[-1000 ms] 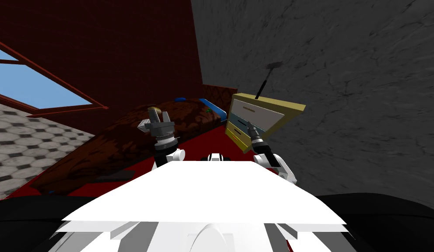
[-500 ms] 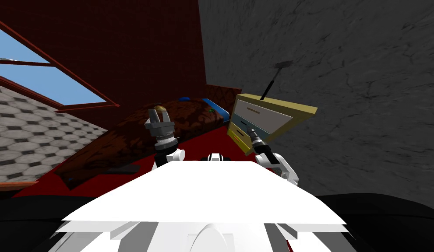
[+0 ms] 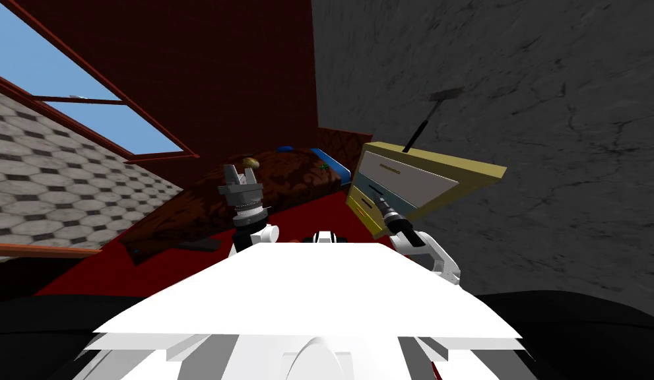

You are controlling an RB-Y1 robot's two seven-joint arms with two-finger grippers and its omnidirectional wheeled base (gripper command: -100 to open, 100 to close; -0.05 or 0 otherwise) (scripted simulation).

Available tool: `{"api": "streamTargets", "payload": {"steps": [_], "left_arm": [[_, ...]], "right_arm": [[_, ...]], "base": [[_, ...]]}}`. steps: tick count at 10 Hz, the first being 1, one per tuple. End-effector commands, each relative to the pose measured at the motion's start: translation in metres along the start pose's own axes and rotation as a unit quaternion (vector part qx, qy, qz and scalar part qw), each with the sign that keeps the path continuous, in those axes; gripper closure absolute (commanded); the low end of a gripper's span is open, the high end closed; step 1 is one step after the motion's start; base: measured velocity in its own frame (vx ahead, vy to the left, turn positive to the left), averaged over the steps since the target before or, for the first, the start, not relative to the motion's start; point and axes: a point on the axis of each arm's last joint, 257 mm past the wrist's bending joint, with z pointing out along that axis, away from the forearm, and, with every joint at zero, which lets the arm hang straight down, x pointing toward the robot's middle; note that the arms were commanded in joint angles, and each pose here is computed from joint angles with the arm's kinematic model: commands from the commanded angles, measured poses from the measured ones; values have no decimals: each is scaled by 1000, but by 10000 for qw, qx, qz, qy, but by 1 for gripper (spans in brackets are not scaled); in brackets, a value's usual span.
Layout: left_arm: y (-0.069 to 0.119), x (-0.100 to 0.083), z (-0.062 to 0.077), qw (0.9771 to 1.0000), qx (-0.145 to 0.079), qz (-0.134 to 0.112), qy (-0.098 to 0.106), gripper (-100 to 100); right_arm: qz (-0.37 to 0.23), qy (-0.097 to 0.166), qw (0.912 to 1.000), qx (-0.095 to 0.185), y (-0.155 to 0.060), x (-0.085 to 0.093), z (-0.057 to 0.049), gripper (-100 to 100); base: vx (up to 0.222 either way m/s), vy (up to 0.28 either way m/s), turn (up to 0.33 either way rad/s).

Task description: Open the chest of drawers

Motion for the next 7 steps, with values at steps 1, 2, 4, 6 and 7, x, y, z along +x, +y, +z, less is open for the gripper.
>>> {"api": "streamTargets", "payload": {"steps": [1,2,4,6,7], "left_arm": [[0,0,0,10000,0,0,0,0],[0,0,0,10000,0,0,0,0],[0,0,0,10000,0,0,0,0],[0,0,0,10000,0,1,0,0],[0,0,0,10000,0,0,0,0]], "right_arm": [[-404,208,9978,477,-34,4,0,-100],[-759,340,9937,751,-57,2,-2,-100],[-1087,485,9865,1127,-85,0,-7,-100],[-1440,629,9761,1501,-113,-5,-13,-100],[-1479,659,9739,1587,-118,-6,-14,-100]], "base": [[27,32,103],[40,22,159],[29,6,94],[47,5,162],[27,59,125]]}}
